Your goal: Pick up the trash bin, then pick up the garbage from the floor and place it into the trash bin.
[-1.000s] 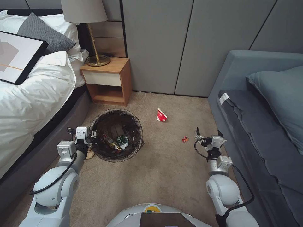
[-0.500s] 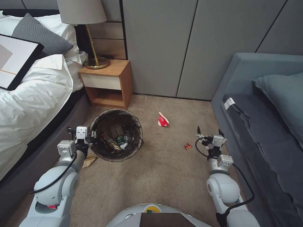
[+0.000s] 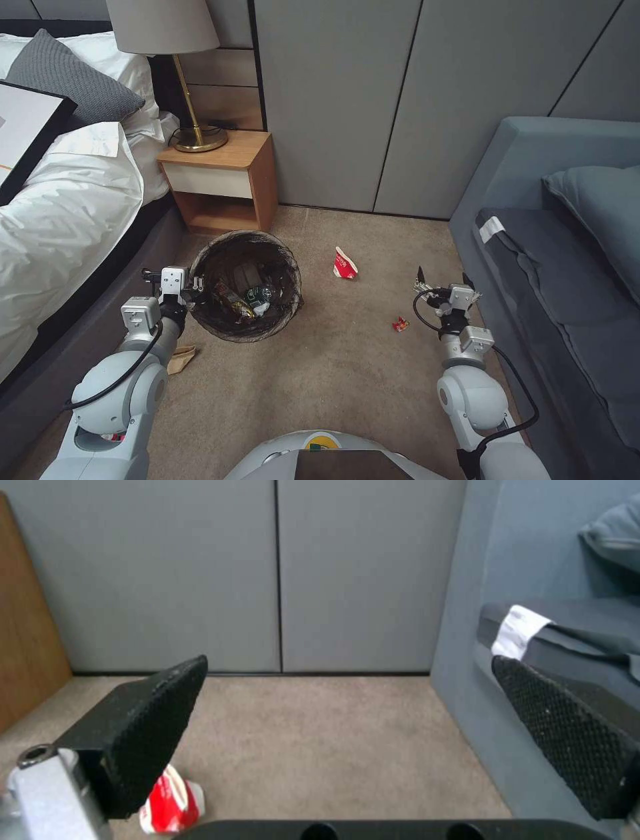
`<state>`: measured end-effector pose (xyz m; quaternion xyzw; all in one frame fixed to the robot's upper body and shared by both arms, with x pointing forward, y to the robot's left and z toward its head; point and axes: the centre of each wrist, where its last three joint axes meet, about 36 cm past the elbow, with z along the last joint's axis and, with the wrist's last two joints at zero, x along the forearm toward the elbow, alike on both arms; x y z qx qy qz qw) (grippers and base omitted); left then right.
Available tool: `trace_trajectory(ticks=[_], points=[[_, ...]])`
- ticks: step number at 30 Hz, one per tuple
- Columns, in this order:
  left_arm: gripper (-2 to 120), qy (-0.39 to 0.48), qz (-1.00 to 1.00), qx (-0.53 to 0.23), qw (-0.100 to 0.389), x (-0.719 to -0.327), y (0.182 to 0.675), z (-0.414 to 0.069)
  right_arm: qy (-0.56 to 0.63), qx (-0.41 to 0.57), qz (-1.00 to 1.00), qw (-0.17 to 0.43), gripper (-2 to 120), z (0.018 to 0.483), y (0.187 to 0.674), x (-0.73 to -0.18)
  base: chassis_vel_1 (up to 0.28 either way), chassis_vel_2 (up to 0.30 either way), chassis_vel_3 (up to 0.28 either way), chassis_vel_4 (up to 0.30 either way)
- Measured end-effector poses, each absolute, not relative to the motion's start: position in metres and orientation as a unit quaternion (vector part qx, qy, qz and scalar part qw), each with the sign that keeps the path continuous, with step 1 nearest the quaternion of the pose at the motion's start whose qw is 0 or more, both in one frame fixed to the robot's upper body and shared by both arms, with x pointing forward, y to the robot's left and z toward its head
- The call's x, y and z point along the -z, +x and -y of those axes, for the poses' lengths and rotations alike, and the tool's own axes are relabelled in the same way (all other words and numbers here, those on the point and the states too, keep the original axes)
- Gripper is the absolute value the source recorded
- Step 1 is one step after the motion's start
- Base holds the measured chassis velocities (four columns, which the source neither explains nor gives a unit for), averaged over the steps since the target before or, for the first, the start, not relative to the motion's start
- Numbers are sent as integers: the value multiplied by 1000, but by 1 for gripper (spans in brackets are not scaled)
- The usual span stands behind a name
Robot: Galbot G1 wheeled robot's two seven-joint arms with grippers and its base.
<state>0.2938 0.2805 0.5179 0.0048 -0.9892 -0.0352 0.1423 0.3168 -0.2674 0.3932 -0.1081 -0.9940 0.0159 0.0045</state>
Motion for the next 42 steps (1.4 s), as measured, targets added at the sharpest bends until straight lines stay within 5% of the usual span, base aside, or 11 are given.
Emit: trace_trajectory(ticks=[42], points=[[0, 7, 989, 33, 145, -514, 294, -282, -111, -23, 993, 31, 100, 263, 317, -390, -71, 67, 67, -68]])
